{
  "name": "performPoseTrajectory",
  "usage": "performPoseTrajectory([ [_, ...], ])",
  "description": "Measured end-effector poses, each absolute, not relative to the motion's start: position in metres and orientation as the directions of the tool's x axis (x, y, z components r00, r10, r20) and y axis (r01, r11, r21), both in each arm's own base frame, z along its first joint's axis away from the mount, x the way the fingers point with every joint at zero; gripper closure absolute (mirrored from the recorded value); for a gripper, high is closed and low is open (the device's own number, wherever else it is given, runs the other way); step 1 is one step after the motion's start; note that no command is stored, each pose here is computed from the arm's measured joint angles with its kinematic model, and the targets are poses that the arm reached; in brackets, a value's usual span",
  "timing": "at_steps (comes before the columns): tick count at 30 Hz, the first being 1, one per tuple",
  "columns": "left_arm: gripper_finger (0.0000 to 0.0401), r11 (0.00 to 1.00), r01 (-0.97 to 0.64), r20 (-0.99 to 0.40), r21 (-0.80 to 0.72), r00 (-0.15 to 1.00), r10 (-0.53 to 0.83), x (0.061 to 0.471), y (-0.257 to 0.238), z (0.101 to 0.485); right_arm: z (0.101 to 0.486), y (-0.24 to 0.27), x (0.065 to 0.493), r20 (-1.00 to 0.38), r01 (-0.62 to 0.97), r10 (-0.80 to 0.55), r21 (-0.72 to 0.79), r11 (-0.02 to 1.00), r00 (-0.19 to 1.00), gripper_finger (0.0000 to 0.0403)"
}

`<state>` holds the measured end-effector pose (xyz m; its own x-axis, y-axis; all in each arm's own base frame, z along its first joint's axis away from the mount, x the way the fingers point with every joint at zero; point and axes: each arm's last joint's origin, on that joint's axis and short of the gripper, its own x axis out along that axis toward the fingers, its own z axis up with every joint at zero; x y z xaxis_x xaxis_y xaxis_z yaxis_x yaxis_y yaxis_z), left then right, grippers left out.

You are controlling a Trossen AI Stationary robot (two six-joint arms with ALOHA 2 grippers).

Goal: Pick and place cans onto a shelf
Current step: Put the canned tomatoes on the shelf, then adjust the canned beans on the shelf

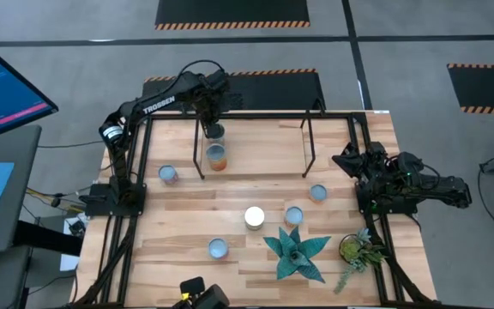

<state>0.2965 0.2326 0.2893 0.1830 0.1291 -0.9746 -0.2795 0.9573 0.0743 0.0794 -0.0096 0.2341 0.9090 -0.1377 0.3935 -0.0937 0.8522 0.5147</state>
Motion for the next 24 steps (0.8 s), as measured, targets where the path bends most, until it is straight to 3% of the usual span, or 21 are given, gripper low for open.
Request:
performPoseTrajectory([
  [12, 0.0342, 0.948, -0.295, -0.974, 0.118, 0.152, 0.169, 0.296, 0.234, 0.289, 0.234, -0.009, 0.079, 0.393, -0.107, -0.121, 0.511, 0.853, 0.911, 0.0365],
  [19, 0.0321, 0.942, -0.302, -0.943, 0.143, 0.246, 0.222, 0.302, 0.234, 0.32, 0.234, -0.009, 0.079, 0.393, -0.107, -0.121, 0.51, 0.853, 0.911, 0.0365],
  [24, 0.0322, 0.963, -0.266, -0.933, 0.036, 0.337, 0.128, 0.303, 0.223, 0.346, 0.234, -0.009, 0.079, 0.393, -0.106, -0.122, 0.509, 0.854, 0.911, 0.0365],
])
